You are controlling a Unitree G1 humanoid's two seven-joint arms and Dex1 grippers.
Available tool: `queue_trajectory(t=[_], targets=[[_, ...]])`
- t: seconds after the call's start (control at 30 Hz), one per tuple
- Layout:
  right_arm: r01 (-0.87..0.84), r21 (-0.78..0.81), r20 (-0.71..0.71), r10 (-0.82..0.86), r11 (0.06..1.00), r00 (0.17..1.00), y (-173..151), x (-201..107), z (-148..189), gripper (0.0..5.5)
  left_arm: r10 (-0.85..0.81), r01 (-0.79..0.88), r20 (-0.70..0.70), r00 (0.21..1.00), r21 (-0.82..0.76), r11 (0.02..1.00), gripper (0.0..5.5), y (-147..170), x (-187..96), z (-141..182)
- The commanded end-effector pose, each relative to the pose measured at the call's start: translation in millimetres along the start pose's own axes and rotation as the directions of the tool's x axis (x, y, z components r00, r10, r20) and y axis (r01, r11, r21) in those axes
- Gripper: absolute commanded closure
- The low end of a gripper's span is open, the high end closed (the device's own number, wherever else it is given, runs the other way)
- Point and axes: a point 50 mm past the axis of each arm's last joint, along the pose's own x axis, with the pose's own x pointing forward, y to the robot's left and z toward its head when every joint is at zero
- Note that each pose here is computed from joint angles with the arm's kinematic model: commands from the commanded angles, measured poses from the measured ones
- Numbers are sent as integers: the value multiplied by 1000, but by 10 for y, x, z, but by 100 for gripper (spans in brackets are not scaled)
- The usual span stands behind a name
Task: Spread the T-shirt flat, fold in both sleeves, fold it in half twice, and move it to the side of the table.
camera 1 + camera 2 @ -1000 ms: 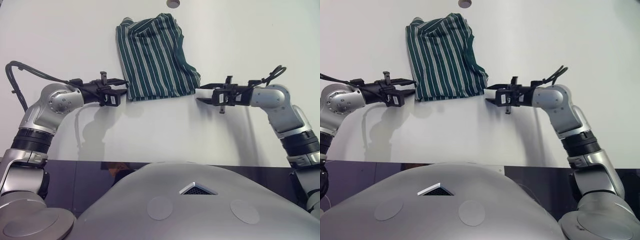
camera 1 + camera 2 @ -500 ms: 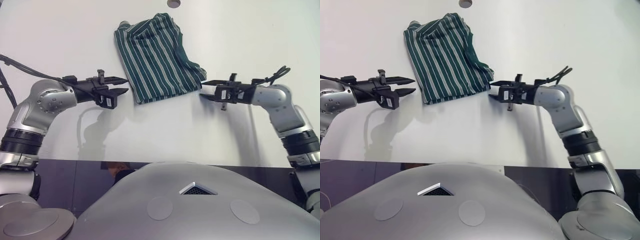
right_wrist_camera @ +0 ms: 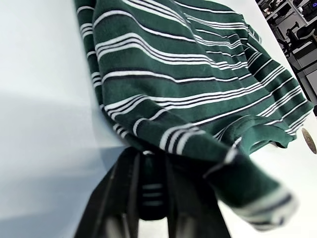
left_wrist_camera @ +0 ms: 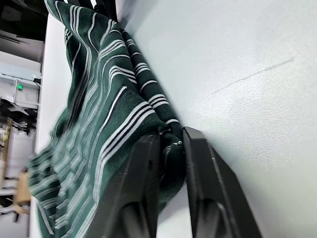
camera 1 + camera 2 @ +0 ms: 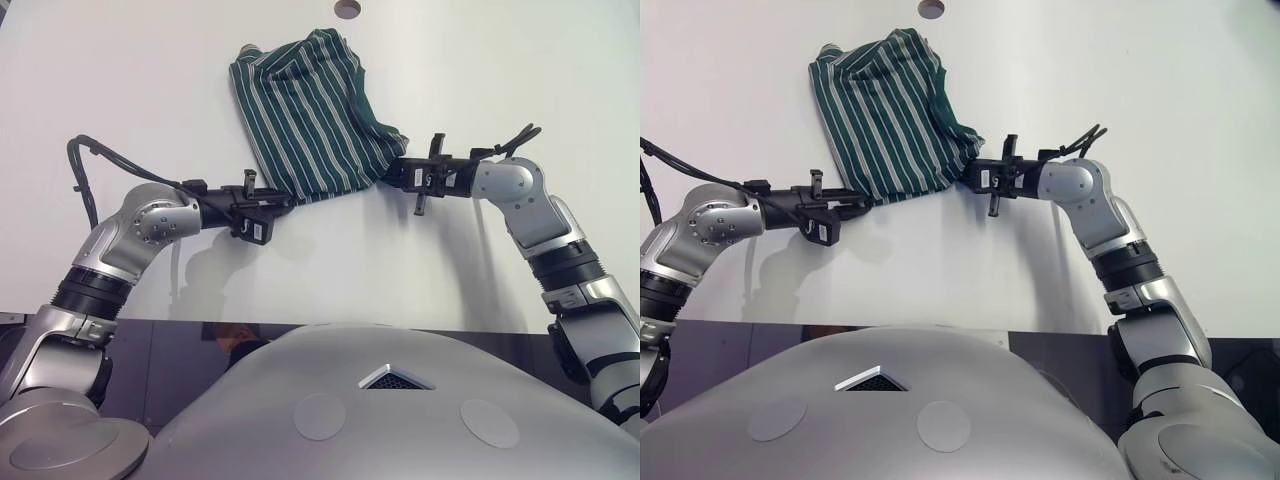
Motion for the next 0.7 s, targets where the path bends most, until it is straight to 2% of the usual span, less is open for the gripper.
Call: queue_trajectory(t=[0.03, 0.13, 0.2, 0.3, 0.4, 0.53, 0.63, 0.7], targets=[[-112, 118, -59, 119, 987, 991, 110, -68, -78, 550, -216, 200, -22, 976, -296, 934, 548, -244, -85, -60], [-273, 278, 21, 279, 921, 960, 241, -260, 101, 550, -301, 317, 116, 946, -517, 795, 550, -215, -275, 110], [-363, 360, 98, 352, 859, 931, 302, -457, 255, 550, -295, 381, 242, 924, -630, 677, 550, -152, -408, 271], [-287, 424, 225, 207, 859, 952, -14, -590, 503, 550, -166, 364, 336, 927, -705, 608, 550, 57, -509, 374], [-136, 416, 228, 42, 899, 973, -450, -506, 584, 550, -56, 247, 270, 961, -755, 608, 550, 281, -641, 225], [-55, 372, 172, -10, 927, 985, -922, -86, 555, 550, 60, -7, 33, 998, -826, 563, 550, 491, -598, -167], [-9, 362, 105, -31, 932, 994, -1125, 250, 513, 550, 213, -223, -128, 969, -824, 521, 550, 768, -492, -402], [56, 359, 56, -82, 931, 995, -1219, 376, 476, 550, 273, -305, -184, 944, -803, 512, 550, 931, -396, -476]])
